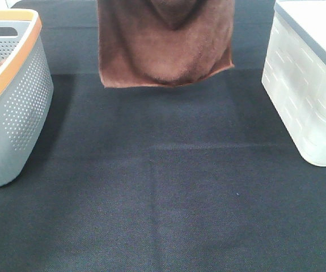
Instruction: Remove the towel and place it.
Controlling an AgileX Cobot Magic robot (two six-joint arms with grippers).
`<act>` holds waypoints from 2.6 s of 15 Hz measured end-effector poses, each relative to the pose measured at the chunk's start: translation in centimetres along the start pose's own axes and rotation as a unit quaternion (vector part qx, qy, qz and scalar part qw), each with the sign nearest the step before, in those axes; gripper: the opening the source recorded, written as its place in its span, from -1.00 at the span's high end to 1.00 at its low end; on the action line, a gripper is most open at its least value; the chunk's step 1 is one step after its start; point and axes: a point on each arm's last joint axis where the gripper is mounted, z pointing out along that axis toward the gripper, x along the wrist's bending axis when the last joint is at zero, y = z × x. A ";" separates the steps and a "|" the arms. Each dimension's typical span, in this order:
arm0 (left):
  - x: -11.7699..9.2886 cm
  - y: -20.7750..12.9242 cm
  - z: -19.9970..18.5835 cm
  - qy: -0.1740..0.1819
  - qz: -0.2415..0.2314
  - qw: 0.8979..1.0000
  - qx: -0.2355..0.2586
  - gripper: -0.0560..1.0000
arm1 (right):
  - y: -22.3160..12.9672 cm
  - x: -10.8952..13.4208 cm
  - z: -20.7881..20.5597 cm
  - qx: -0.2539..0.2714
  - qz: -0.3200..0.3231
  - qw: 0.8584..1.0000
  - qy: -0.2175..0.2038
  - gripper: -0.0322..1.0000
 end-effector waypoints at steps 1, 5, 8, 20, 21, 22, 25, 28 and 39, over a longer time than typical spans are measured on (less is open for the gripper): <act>-0.2 -0.5 0.7 -0.002 0.000 1.000 -0.010 0.89 | -0.4 0.4 0.7 -0.012 0.000 1.000 0.013 0.94; 0.0 -3.4 3.2 0.001 -0.003 1.000 -0.031 0.89 | -4.2 2.2 4.1 0.020 0.002 0.999 0.043 0.94; -0.1 -5.6 3.8 -0.002 -0.003 0.999 0.033 0.89 | -6.1 2.2 4.7 0.083 0.021 0.996 0.027 0.94; -5.4 -10.7 0.5 -0.085 -0.054 0.903 0.419 0.89 | -10.5 3.9 2.2 0.379 0.148 0.912 0.058 0.94; -5.7 -10.8 0.1 -0.094 -0.071 0.891 0.438 0.89 | -10.8 4.4 1.8 0.406 0.160 0.896 0.083 0.94; -6.0 -11.1 -0.1 -0.102 -0.085 0.882 0.451 0.89 | -11.0 4.6 1.4 0.426 0.164 0.885 0.092 0.94; -6.7 -12.6 -1.1 -0.117 -0.097 0.853 0.500 0.89 | -11.4 5.1 0.6 0.471 0.178 0.857 0.111 0.94; -7.6 -14.4 -2.3 -0.130 -0.095 0.819 0.551 0.89 | -11.4 6.0 -0.1 0.504 0.201 0.826 0.153 0.94; -12.8 -14.8 -5.5 -0.183 -0.034 0.741 0.645 0.89 | -16.7 8.7 -3.6 0.613 0.211 0.736 0.193 0.94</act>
